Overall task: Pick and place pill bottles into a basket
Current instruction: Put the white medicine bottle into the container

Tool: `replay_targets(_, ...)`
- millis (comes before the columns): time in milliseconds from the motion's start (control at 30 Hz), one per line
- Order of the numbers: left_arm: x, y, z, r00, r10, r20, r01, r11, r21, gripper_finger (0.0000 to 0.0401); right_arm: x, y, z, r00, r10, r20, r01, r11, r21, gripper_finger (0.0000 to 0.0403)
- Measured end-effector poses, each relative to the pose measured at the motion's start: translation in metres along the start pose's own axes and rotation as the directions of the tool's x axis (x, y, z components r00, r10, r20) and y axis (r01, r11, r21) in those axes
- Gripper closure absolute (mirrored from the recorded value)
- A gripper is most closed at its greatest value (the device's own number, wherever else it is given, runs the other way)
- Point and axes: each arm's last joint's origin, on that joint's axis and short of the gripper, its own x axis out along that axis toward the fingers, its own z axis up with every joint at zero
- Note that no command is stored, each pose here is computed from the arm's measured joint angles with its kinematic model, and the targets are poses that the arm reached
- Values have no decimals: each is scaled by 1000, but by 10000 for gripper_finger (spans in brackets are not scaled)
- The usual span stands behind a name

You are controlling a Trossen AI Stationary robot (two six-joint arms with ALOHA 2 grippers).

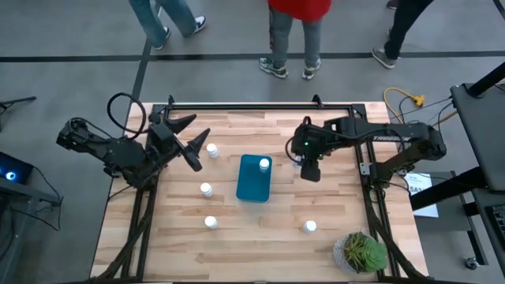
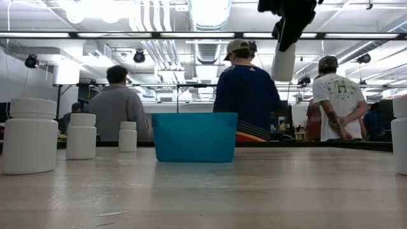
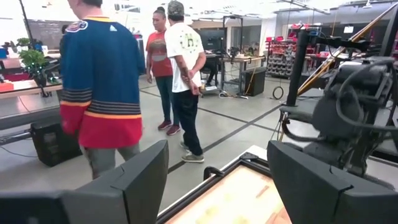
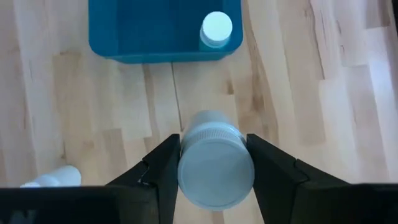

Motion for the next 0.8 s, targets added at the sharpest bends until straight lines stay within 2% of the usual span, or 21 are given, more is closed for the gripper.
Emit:
replay_targets(267,3,-4,-3,1000,5,-5,-5,1000,14,145,-5,3,26,999,-4,-40,2,999,-36,254)
replay_targets(600,2,-3,-2,1000,6,-3,-6,1000,10,145,-10,18,76,999,17,38,-12,990,-139,254)
replay_targets(800,2,-3,-2,1000,6,-3,-6,1000,9,145,4,34,94,1000,28,6,-26,975,-219,254)
